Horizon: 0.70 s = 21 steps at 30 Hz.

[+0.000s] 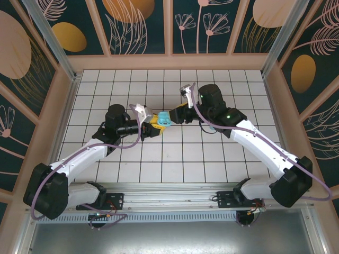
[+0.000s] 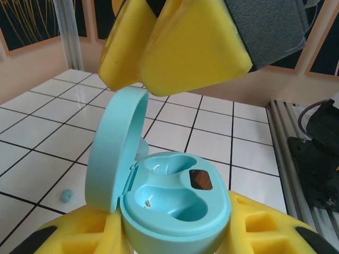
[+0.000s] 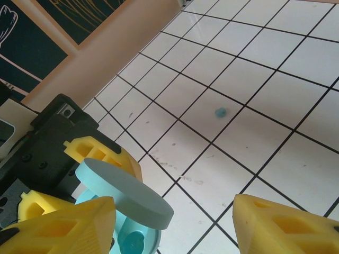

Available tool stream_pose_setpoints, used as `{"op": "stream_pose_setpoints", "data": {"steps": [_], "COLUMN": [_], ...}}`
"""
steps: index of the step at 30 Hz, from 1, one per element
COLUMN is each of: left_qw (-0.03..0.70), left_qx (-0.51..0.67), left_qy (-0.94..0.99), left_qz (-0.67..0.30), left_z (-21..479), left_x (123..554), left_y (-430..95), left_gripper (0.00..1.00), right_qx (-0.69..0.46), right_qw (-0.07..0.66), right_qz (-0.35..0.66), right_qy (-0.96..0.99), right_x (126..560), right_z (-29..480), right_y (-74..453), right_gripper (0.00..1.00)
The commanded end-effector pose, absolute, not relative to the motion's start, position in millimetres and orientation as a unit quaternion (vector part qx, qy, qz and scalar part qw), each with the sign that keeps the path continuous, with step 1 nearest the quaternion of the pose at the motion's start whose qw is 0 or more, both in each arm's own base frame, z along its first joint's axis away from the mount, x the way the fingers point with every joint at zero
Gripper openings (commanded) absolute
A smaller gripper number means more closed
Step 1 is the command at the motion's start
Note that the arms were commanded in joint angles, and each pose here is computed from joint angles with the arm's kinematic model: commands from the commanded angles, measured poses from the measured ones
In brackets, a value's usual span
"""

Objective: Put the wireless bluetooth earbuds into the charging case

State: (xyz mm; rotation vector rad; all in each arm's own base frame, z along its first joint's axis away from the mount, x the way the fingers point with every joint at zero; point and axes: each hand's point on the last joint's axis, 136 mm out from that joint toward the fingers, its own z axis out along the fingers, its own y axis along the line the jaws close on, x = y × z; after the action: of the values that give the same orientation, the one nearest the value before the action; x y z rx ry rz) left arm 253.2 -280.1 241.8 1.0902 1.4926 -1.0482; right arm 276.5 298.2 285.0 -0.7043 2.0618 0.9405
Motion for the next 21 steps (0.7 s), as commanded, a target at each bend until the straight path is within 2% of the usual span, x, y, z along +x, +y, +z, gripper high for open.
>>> {"op": "stream_pose_setpoints", "data": {"steps": [1,21], "left_qw": [0.497,0.499], "left_qx": [0.460,0.459], "left_qy": [0.589,0.590], "left_qz": [-0.441,-0.438], "left_z": [254.1,254.6], "left_x": [247.5,249.3], "left_y": [-283.6,-284.1], "left_gripper": [0.00,0.00], "right_qx": [-0.276,-0.280], "right_qw": [0.370,0.378], "right_qz": [0.379,0.385], "right_qy": [0.802,0.794], "right_x": [265.3,258.3], "right_z": [288.3,300.1], "right_y": [298.3,299.9], "right_gripper": [0.61,0.62]}}
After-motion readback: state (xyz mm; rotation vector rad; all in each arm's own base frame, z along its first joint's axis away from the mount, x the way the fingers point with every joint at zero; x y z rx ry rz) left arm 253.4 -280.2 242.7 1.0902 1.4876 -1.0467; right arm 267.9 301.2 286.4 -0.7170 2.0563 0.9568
